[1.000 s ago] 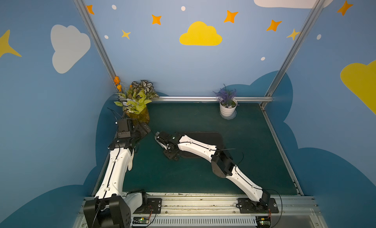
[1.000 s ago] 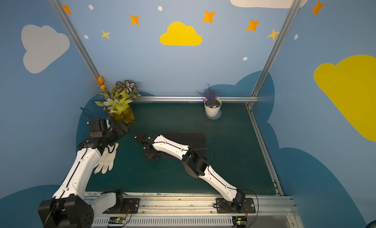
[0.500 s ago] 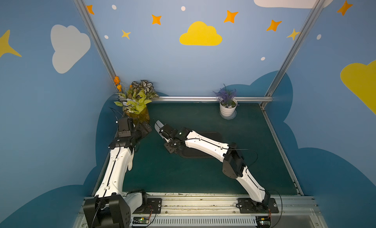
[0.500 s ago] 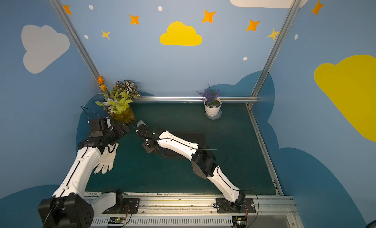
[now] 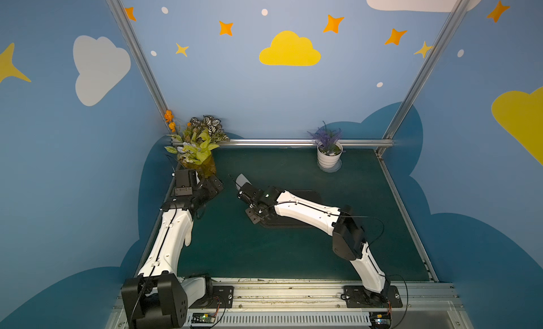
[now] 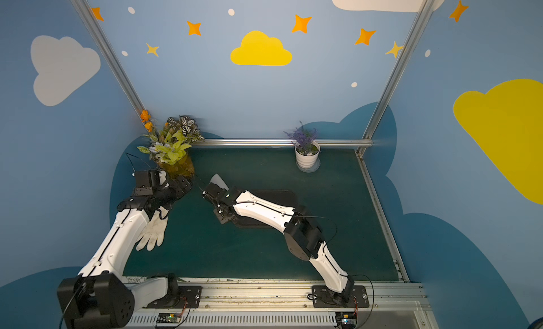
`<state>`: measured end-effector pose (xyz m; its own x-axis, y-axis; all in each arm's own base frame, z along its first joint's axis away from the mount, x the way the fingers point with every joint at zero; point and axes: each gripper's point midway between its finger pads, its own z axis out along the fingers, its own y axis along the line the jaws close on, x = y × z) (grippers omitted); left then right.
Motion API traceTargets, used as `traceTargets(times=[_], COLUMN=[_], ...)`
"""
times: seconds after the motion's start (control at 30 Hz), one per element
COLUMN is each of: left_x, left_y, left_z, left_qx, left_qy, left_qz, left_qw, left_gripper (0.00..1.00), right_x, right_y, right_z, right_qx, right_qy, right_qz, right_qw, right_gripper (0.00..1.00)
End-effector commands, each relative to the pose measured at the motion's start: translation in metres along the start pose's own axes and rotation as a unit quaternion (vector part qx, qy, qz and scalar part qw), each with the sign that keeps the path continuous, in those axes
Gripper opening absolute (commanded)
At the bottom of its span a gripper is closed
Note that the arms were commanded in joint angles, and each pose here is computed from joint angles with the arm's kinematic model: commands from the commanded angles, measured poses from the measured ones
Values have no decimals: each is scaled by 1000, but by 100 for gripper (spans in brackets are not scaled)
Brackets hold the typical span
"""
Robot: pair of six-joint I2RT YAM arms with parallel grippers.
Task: Align the knife with the edge of the cutting board
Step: Pick up the knife at the center of the board, then place the knife at the edge of the cutting board.
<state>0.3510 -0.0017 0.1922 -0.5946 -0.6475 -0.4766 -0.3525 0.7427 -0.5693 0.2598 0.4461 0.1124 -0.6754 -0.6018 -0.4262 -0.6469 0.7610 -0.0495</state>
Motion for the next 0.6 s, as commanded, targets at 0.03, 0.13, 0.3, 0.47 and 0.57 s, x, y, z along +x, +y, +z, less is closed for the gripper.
traceTargets(times=[0.03,0.13,0.3,0.47,0.57], left_x=[-6,-2,7,17,26], left_y=[-20,-26,-36,-47,-56], left_z=[-2,1,9,15,20], left_qx=[35,53,71,80,96], left_qy=[-1,10,38,59,82], left_qz=[17,19,27,46,57], left_qw=[999,998,996,994,990], left_gripper=[100,100,100,100,100], right_x=[-16,-11,-3,12,23], right_y=[-20,-28,-44,-63,-73], right_z=[-31,-35,-41,-47,-51], right_qx=[17,27,51,86,99], right_qy=[-56,-56,-58,-57,-56], right_qz=[44,53,71,107,133], right_qw=[997,997,994,989,985], right_gripper=[0,0,0,0,0])
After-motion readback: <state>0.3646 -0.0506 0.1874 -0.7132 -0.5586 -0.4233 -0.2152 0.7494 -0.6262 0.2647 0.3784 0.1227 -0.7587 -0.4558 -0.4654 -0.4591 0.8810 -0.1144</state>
